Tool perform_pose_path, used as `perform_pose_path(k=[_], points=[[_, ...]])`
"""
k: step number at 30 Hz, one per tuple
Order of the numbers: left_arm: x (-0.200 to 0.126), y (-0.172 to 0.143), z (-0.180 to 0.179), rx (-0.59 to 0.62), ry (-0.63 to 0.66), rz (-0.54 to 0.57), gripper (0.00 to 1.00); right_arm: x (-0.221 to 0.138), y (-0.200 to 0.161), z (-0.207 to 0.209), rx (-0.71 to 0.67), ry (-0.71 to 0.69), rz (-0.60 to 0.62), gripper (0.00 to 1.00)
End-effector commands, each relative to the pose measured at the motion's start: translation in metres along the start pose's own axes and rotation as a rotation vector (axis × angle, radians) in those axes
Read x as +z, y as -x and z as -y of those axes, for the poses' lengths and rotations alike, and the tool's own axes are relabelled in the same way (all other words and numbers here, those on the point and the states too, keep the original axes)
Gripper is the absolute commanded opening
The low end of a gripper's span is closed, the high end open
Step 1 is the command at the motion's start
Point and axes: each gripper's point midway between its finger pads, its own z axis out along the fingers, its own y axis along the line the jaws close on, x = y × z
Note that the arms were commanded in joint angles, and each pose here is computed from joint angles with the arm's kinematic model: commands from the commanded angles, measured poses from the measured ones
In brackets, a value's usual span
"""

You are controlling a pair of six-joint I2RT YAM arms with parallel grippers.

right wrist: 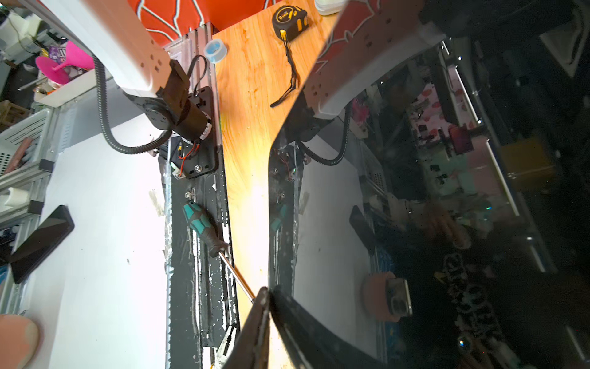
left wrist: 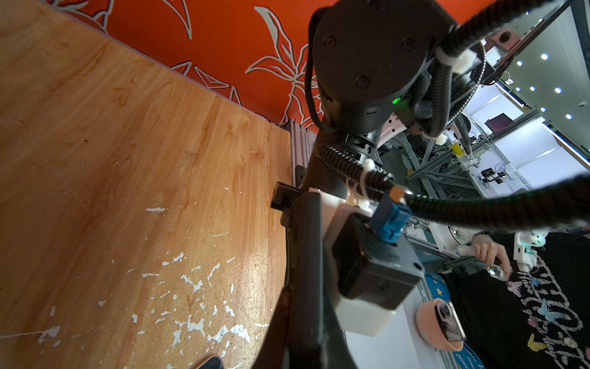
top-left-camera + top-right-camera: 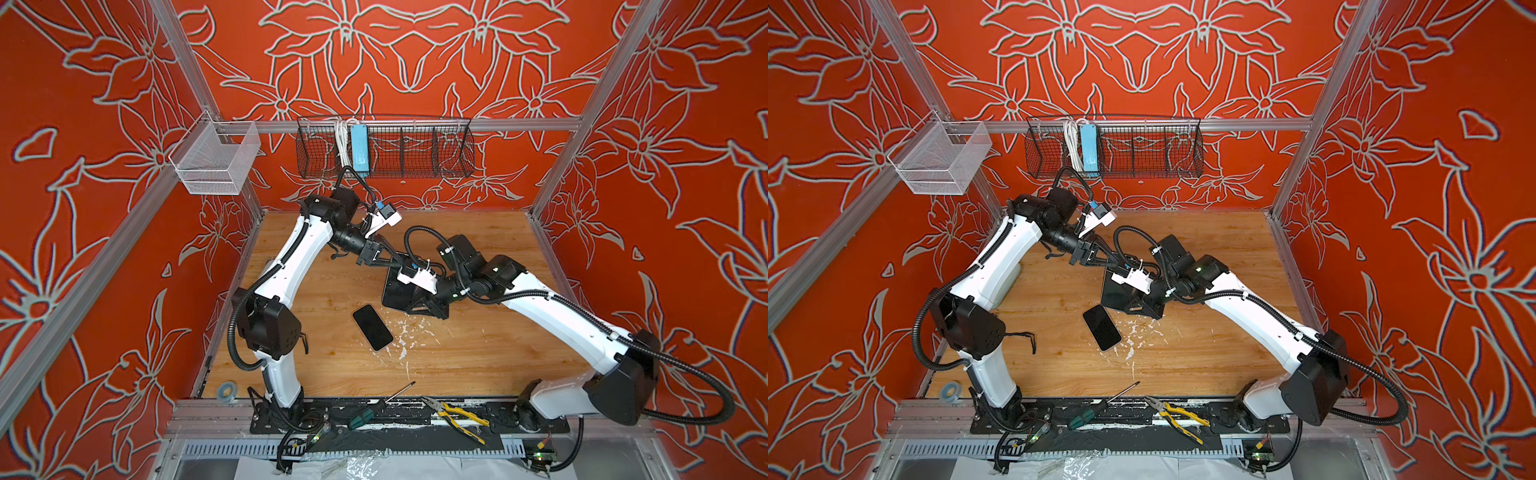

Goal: Take the phone out of the phone case
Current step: Remove the phone case from the phone.

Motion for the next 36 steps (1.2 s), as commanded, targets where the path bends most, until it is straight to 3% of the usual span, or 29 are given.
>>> perform_pose_path(k=[1,24,28,31,36], points=[[-0.003,0.021,0.008,0.042,-0.051,0.072,0.0,0.012,0.002,-0.008,-0.102,-0.006,-0.001,0.17],[-0.003,0.022,0.01,0.046,-0.065,0.081,0.0,0.025,0.016,-0.004,-0.212,-0.153,0.052,0.18],[-0.003,0.023,0.012,0.05,-0.069,0.083,0.0,0.024,0.014,-0.016,-0.191,-0.076,0.043,0.23],[-0.004,0.023,0.014,0.054,-0.068,0.084,0.0,0.021,0.014,-0.021,-0.159,-0.027,0.045,0.34],[-0.004,0.022,0.017,0.073,-0.069,0.081,0.0,0.004,0.023,-0.018,-0.086,0.032,0.127,0.43]])
